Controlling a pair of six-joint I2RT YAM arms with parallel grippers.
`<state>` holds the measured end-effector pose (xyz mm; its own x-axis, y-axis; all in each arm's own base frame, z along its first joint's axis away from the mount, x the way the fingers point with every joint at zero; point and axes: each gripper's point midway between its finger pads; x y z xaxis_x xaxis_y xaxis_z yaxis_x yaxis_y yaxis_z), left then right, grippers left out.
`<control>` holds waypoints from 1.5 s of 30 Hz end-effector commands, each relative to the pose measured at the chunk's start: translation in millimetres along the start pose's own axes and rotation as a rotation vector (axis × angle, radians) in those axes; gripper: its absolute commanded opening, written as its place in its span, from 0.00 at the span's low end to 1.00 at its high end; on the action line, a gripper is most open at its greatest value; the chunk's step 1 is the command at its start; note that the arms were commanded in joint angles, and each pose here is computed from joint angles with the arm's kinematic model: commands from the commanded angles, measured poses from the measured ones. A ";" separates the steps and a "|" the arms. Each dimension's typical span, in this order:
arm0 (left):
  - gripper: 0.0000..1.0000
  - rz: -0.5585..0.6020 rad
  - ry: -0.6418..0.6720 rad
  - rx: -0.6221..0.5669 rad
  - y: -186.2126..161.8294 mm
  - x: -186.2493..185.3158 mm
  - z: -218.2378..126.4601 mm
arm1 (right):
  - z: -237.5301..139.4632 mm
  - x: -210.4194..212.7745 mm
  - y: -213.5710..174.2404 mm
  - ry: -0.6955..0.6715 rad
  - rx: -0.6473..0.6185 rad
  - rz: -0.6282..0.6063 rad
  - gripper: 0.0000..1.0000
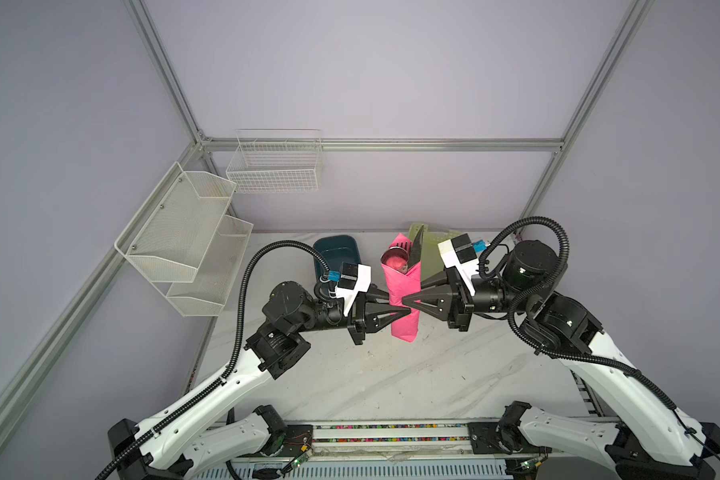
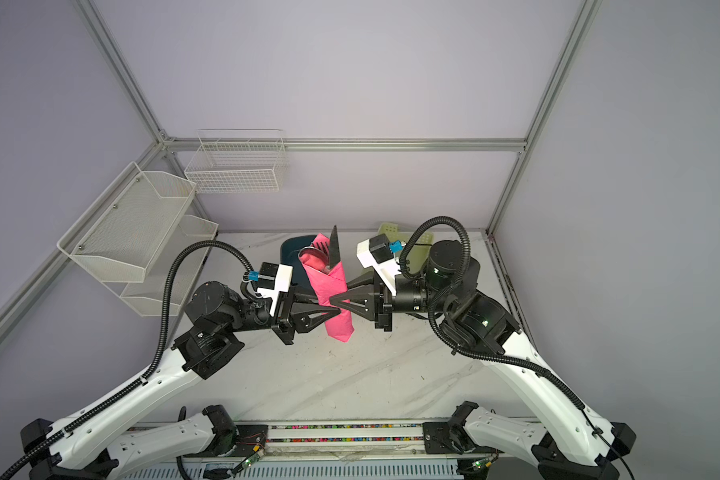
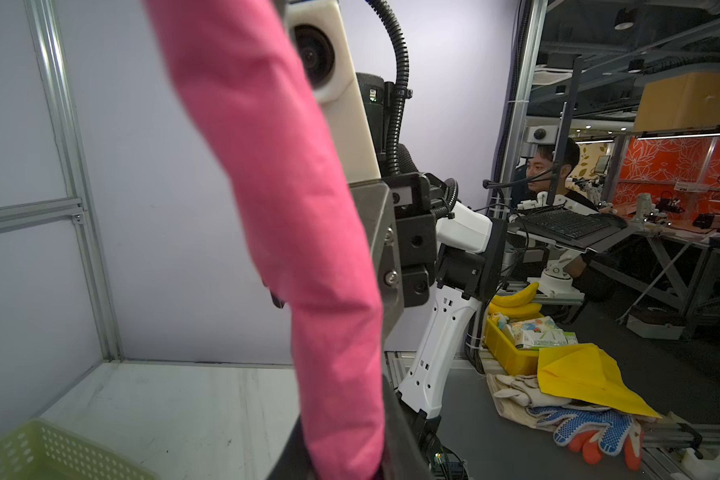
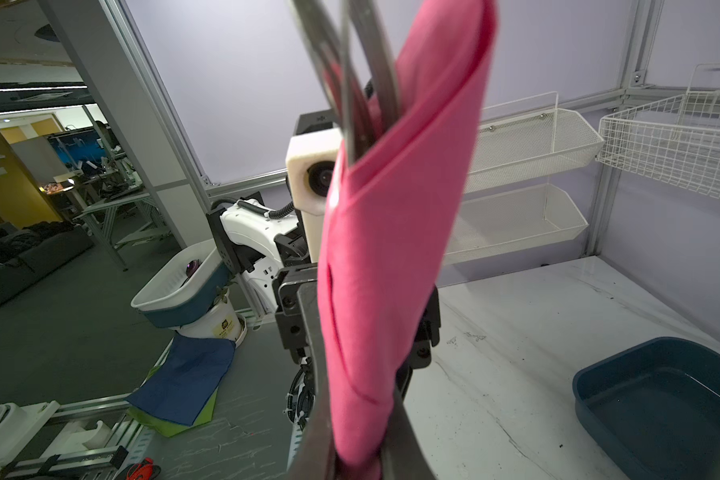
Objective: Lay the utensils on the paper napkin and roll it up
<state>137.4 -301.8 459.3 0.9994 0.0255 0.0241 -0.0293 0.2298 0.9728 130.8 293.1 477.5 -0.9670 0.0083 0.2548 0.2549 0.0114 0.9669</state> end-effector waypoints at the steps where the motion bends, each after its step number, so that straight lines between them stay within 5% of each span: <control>1: 0.11 0.099 -0.020 -0.098 36.5 -18.5 -9.5 | -9.0 6.2 18.7 -0.017 -0.065 -0.059 0.07; 12: 0.04 0.086 -0.006 -0.125 40.3 -14.8 -8.8 | -21.1 14.2 19.8 -0.032 -0.124 -0.076 0.35; 45: 0.04 0.066 0.064 -0.132 38.2 0.1 -6.8 | -12.8 5.4 -18.1 0.007 -0.066 -0.096 0.27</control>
<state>141.8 -296.0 472.1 0.9964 0.0827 0.0184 -0.0406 0.2756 0.9604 125.0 281.9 451.0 -0.9754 0.0272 0.2187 0.2180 -0.0271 0.9756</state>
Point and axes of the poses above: each gripper's point midway between its finger pads, its own z axis out along the fingers, its own x axis along the line the jaws close on, y = z × x, and after that the axes turned 4 degrees about z, right-handed
